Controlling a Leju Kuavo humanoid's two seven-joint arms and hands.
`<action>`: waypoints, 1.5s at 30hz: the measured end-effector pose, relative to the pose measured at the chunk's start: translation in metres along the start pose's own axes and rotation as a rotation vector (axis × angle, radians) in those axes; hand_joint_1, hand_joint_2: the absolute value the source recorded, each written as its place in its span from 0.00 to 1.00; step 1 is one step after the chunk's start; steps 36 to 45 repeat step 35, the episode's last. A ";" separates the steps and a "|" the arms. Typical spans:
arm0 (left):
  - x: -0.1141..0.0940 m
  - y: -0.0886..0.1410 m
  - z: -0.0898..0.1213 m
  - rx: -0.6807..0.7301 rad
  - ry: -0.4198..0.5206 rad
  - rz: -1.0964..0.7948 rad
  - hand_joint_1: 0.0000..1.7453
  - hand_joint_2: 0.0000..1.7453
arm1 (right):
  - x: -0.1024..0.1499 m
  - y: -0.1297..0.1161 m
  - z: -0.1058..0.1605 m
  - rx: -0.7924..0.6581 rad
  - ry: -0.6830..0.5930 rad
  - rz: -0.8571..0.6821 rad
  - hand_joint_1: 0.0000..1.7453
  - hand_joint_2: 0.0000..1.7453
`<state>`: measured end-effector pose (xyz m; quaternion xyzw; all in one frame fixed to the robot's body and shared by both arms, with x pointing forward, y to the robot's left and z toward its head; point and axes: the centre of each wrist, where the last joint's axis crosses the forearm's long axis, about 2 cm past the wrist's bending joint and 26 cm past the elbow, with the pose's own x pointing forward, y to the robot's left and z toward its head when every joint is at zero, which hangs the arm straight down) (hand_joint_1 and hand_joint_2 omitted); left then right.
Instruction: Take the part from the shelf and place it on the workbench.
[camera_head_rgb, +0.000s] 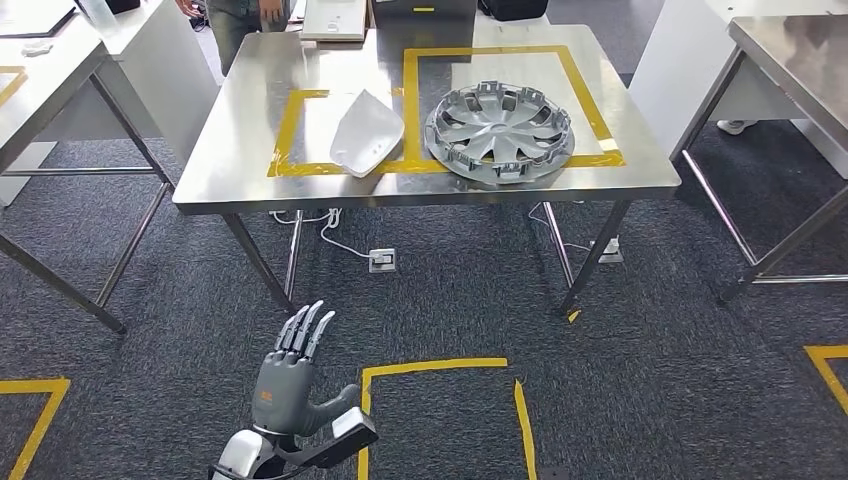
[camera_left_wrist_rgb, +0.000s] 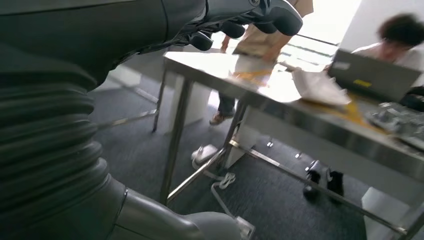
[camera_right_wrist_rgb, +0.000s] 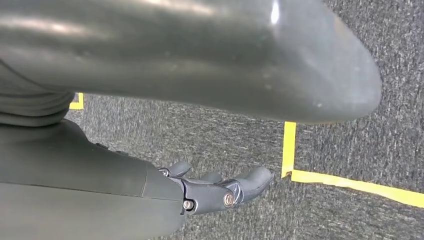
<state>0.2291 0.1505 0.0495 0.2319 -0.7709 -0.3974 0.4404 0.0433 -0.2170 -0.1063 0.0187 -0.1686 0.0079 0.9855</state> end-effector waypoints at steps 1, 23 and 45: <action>-0.007 -0.006 0.007 0.002 0.038 0.036 0.00 1.00 | 0.000 0.000 0.000 0.002 0.000 -0.002 0.00 0.00; -0.062 -0.064 0.137 -0.150 0.794 0.394 0.00 0.50 | -0.012 -0.019 0.001 -0.020 0.018 -0.032 0.00 1.00; -0.065 -0.066 0.188 -0.258 1.101 0.570 0.00 0.00 | -0.023 -0.044 0.003 -0.059 0.045 -0.035 0.00 0.00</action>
